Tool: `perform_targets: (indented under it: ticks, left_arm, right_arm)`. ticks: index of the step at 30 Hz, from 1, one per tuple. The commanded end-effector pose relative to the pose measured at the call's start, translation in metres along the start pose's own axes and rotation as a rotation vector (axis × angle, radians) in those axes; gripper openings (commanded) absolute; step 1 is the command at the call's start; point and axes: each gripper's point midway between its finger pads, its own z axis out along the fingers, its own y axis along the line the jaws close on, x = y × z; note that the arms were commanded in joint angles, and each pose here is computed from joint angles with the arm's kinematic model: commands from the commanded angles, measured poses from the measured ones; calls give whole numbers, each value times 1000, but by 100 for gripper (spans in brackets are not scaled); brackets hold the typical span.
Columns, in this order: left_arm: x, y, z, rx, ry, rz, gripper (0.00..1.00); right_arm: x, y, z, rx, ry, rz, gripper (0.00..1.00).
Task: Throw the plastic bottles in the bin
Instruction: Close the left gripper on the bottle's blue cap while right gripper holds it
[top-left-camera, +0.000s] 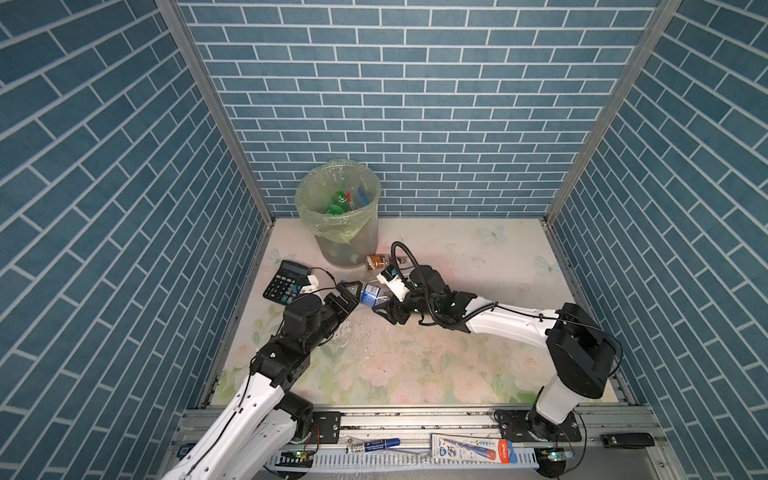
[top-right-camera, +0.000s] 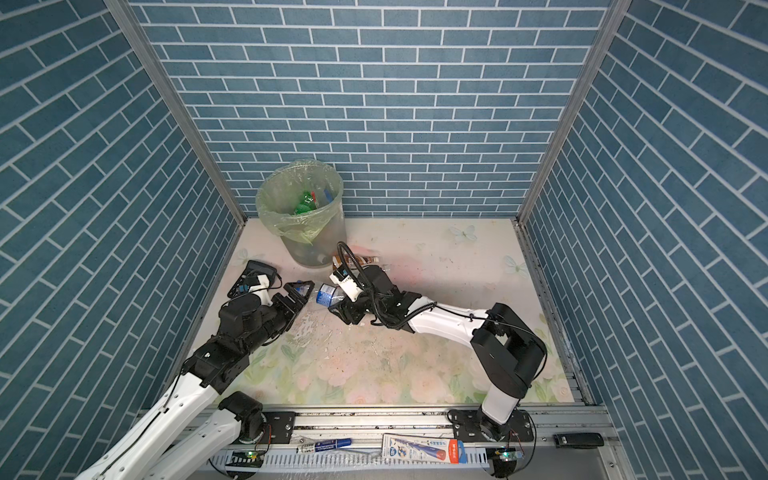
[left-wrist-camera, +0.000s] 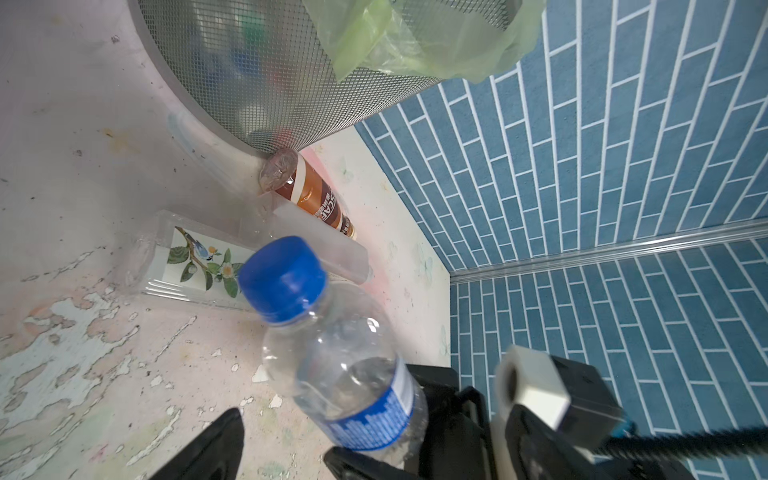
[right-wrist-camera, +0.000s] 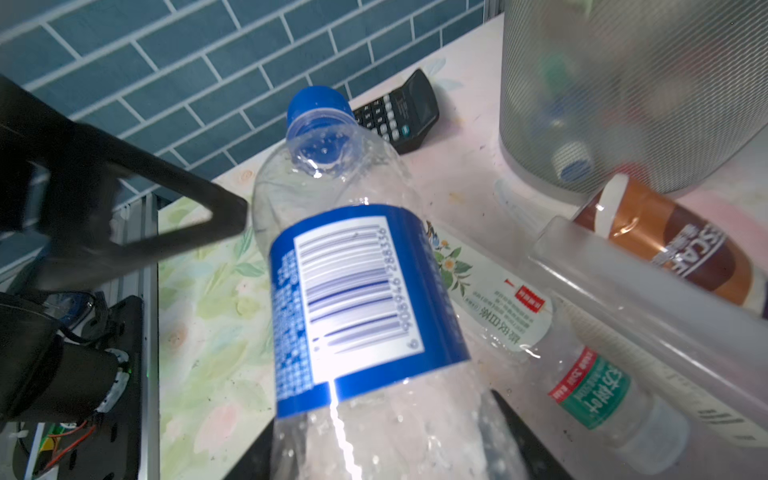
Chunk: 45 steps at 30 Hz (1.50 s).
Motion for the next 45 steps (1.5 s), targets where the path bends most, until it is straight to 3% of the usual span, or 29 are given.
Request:
perform_targets:
  ticks: [1,14,22,30,36,38,45]
  left_arm:
    - [-14,-31,6,67,-26,-27,99]
    - [-24,-53,26,125,-64,-57,98]
    - [-24,-53,25,141,-76,-45,75]
    - [-16,-55,29,139,-45,-16,73]
    - [-17,-50,27,129,-61,-9,57]
    - [-19,-50,25,126,-73,-1,52]
    - [-20,-50,26,100,-72,33,51]
  right_arm:
    - [-16,0,-15,18,-35,8,47]
    - [-49,12,-41,-11,-128,6,46]
    - [-53,18,-45,-40,-158,23,46]
    - [-54,22,-42,-66,-156,40,46]
    - [-55,22,-44,-66,-166,41,46]
    - [-54,22,-44,-62,-167,42,49]
    - [-55,22,-49,-58,-169,32,62]
